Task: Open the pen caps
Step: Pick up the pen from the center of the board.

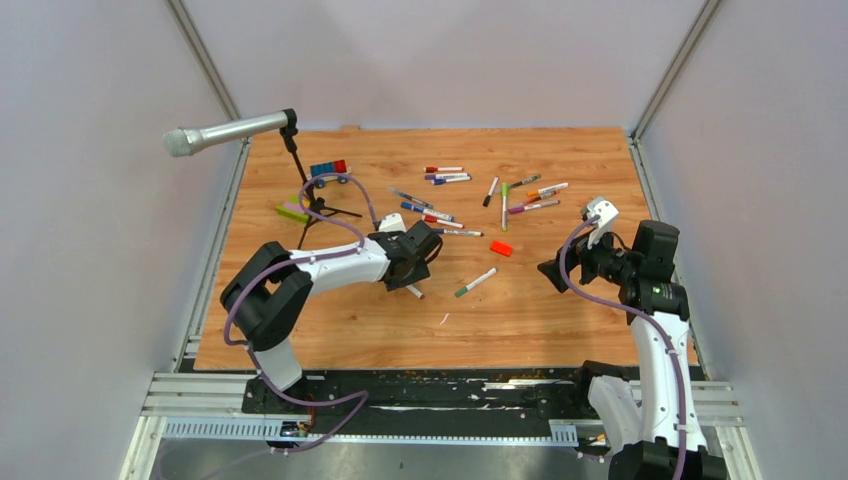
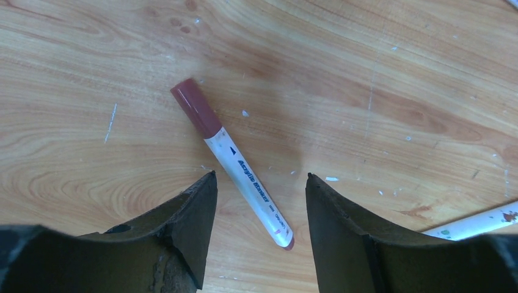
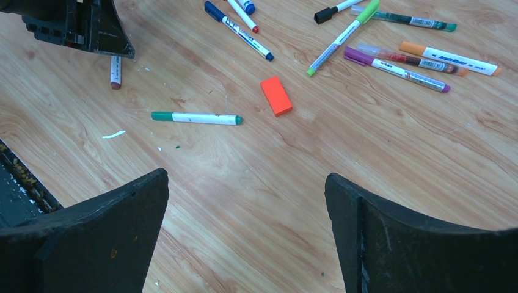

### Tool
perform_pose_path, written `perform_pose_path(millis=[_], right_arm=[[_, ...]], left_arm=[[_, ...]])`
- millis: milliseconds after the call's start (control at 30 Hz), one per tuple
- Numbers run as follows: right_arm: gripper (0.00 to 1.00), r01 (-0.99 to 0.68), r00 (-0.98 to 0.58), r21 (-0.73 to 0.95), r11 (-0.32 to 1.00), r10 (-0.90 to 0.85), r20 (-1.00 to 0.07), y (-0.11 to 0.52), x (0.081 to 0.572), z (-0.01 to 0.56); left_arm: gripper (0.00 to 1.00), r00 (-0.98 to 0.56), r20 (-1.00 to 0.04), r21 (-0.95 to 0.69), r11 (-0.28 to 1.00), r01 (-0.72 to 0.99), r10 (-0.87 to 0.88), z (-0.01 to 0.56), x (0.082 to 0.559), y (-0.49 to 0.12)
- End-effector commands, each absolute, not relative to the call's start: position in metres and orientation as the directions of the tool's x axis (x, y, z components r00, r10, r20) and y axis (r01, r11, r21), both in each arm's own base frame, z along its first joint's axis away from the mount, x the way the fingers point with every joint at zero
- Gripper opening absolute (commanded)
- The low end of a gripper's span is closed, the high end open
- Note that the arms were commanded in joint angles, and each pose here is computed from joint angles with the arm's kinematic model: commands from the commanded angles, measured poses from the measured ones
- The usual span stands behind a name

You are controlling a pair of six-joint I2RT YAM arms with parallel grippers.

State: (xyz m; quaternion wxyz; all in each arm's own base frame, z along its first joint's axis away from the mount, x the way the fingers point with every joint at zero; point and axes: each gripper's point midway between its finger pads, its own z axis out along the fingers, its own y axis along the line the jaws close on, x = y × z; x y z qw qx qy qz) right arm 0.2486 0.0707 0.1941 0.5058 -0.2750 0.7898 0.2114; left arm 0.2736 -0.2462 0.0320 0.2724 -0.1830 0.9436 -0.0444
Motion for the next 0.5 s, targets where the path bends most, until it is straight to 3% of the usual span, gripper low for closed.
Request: perform_pose_path(millis=[0, 467], right_arm=[[1.00, -0.659, -0.295, 0.011, 0.752, -0.245, -0.924, 0.0706, 0.2504, 0.2054], [1.00, -0.655, -0.296, 0.008, 0.755, -0.247, -0.923, 0.0698, 0.2500, 0.2053]], left_arm=[[0.61, -0.792, -0.508, -0.125, 0.939, -0.319, -0.337, 0.0322, 0.2727, -0.2418], [0.44, -0.813, -0.499, -0.094, 0.951, -0.293, -0.300, 0.0226, 0.2705, -0.2409]])
